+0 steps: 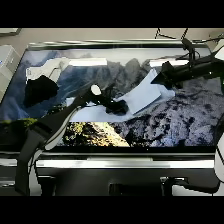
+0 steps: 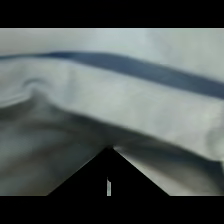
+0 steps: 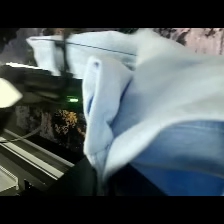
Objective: Fold the clothes and pants, and hang the long-sleeved shirts on hangers.
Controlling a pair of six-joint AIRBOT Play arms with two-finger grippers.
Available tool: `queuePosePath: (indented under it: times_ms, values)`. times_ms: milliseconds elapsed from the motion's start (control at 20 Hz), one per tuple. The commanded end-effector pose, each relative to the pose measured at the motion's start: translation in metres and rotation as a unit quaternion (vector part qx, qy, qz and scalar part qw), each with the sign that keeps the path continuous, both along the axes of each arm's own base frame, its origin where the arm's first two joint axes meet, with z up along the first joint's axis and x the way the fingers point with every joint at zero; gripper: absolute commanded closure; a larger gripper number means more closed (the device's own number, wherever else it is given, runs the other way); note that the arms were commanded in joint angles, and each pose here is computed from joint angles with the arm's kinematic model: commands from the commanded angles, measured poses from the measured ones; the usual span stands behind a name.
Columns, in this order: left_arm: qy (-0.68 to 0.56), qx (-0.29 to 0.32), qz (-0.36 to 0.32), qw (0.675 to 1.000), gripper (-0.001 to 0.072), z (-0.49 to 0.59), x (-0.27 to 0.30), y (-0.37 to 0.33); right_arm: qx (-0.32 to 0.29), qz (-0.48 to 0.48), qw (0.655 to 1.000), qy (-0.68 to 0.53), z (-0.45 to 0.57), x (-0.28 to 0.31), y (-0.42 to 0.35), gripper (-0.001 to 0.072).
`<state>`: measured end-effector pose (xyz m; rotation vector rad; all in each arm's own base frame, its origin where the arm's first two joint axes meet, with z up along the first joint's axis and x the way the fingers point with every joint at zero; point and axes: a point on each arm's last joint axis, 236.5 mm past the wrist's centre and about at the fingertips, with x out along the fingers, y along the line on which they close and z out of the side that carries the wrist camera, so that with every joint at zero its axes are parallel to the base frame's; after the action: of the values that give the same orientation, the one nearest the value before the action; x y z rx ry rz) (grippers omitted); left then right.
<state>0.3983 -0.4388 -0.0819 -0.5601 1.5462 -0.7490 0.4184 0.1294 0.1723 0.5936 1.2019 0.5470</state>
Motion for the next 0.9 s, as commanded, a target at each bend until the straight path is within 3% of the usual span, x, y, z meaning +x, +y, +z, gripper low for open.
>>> queuePosePath:
  times_ms: [0,150,300,450,600,850]
  values:
    - [0.051,-0.087,0.076,0.992,0.068,0.003,-0.015,-0.076,0.002,0.001,1.0,-0.016,0.026,-0.017,0.017,0.0671]
    - [0.043,-0.131,0.139,0.981,0.0681,0.019,0.002,-0.1,-0.019,-0.023,1.0,-0.004,0.017,-0.013,0.007,0.0671]
    - [0.011,-0.107,0.11,0.988,0.0684,0.019,0.022,-0.062,-0.001,-0.019,1.0,-0.002,0.015,-0.007,0.02,0.0671]
    - [-0.07,0.002,0.067,0.995,0.0684,0.036,0.064,0.047,0.025,0.006,1.0,-0.009,0.009,0.001,0.064,0.0671]
    - [-0.158,0.126,0.096,0.975,0.0684,0.1,0.109,0.204,0.078,0.029,0.996,0.002,-0.008,0.014,0.129,0.0671]
    - [-0.284,0.158,0.202,0.924,0.0682,0.256,0.106,0.359,0.158,0.047,0.981,0.099,-0.094,0.014,0.255,0.067]
